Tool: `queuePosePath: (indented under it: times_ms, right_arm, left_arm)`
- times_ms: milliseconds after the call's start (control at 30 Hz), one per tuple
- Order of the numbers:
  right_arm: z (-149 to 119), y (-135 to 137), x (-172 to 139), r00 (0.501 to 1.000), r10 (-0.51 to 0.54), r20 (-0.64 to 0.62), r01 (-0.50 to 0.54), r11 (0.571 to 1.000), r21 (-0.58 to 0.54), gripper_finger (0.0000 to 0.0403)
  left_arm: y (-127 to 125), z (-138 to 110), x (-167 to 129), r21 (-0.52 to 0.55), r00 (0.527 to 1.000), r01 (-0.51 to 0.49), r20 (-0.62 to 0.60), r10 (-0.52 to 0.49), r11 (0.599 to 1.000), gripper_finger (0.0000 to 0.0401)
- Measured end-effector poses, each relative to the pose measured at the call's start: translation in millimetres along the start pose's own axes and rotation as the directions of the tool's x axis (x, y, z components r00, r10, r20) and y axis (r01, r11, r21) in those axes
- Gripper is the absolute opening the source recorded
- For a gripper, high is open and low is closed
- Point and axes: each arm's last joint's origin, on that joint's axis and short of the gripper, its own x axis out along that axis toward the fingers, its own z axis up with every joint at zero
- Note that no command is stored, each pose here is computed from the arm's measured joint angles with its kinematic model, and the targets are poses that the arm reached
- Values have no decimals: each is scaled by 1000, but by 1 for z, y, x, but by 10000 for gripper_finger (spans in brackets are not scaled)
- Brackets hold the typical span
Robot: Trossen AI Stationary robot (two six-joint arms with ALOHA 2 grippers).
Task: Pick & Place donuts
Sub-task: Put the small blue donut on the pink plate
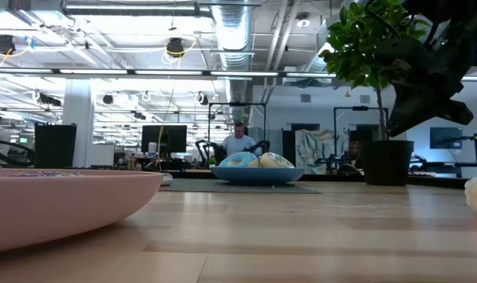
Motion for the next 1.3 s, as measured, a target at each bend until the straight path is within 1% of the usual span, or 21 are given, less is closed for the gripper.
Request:
queuePosePath:
  times_ms: [433, 533, 700, 767, 900, 1067, 1133, 1167, 1267, 1300]
  right_arm:
    - [0, 0, 0, 1000, 0, 0, 0, 1000, 0, 1]
    - [0, 0, 0, 1000, 0, 0, 0, 1000, 0, 1]
    - [0, 0, 0, 1000, 0, 0, 0, 1000, -1, 1]
    - [0, 0, 0, 1000, 0, 0, 0, 1000, -5, 1]
    - [0, 0, 0, 1000, 1, 1, -1, 1000, -9, 1]
    - [0, 0, 0, 1000, 2, 1, -2, 999, -47, 1]
    - [0, 0, 0, 1000, 3, 2, -3, 998, -58, 1]
    - [0, 0, 0, 1000, 3, 2, -3, 998, -60, 1]
    - [0, 0, 0, 1000, 3, 2, -3, 998, -64, 1]
    - [0, 0, 0, 1000, 3, 2, -3, 997, -73, 1]
  left_arm:
    - [-14, -6, -15, -2, 999, 48, -1, -48, 999, 219]
    - [-21, -5, -23, 3, 997, 79, 23, -79, 997, 219]
    - [-30, -3, -41, 18, 997, 58, 59, -59, 998, 219]
    - [-36, -3, -50, 46, 989, 90, 114, -95, 995, 219]
    - [-50, -3, -72, 112, 946, 193, 244, -215, 975, 219]
    - [-63, 5, -93, 169, 891, 235, 356, -282, 957, 219]
    - [-68, 13, -97, 182, 854, 258, 415, -312, 949, 219]
    - [-70, 17, -98, 193, 827, 270, 455, -330, 943, 219]
    - [-79, 31, -102, 247, 754, 275, 544, -368, 929, 219]
    - [-82, 36, -103, 260, 738, 273, 561, -375, 926, 219]
